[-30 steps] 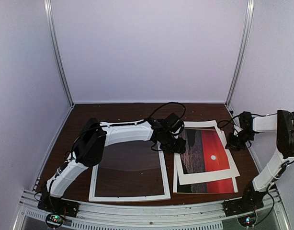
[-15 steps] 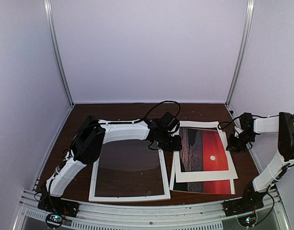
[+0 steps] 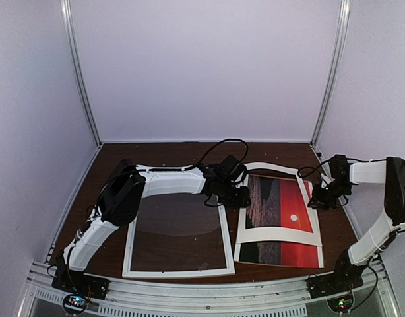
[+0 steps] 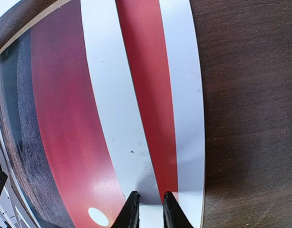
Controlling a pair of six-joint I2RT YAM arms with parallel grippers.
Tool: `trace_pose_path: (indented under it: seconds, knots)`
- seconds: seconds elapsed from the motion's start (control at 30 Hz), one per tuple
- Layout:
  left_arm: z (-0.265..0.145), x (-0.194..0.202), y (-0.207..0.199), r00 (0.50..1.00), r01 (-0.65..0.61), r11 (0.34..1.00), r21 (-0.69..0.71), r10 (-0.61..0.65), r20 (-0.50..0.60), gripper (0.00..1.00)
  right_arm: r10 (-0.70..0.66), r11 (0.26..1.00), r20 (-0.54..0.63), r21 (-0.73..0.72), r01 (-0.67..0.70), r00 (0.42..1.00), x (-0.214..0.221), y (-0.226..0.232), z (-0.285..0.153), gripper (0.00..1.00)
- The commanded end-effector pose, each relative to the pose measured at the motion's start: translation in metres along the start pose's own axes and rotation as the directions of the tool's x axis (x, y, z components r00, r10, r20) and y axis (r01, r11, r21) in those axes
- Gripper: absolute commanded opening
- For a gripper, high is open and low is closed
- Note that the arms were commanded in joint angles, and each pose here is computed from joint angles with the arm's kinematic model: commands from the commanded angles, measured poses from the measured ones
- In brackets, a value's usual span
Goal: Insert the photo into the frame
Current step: Pick up the mat board from the photo.
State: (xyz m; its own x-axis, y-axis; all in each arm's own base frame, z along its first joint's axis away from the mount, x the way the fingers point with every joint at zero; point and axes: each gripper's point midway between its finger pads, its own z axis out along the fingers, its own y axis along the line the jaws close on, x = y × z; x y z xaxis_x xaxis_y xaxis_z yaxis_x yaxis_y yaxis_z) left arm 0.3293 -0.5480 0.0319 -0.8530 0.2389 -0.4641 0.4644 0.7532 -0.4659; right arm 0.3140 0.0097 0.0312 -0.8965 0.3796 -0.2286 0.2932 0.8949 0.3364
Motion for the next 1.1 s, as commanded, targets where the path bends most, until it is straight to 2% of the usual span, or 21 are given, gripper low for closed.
trace_pose_path:
  seconds: [0.0, 0.43, 0.73, 1.07]
  knots:
    - [0.003, 0.012, 0.008, 0.999, 0.009, 1.000, -0.009, -0.010, -0.033, 0.46, -0.001, 0.999, 0.007, -0.044, 0.002, 1.000, -0.002, 0.011, -0.004, 0.19]
    - [0.002, 0.013, 0.026, 0.998, -0.055, 0.992, -0.112, 0.053, -0.020, 0.39, 0.022, 0.990, 0.008, -0.137, -0.021, 1.000, -0.003, 0.027, -0.002, 0.19]
    - [-0.006, 0.006, 0.025, 0.991, -0.131, 0.976, -0.173, 0.132, -0.002, 0.28, 0.022, 0.991, 0.003, -0.133, -0.022, 1.000, -0.002, 0.026, -0.001, 0.19]
    - [-0.008, 0.004, 0.026, 0.990, -0.137, 0.973, -0.184, 0.140, 0.003, 0.18, 0.014, 0.993, 0.005, -0.117, -0.013, 1.000, -0.004, 0.025, -0.004, 0.24]
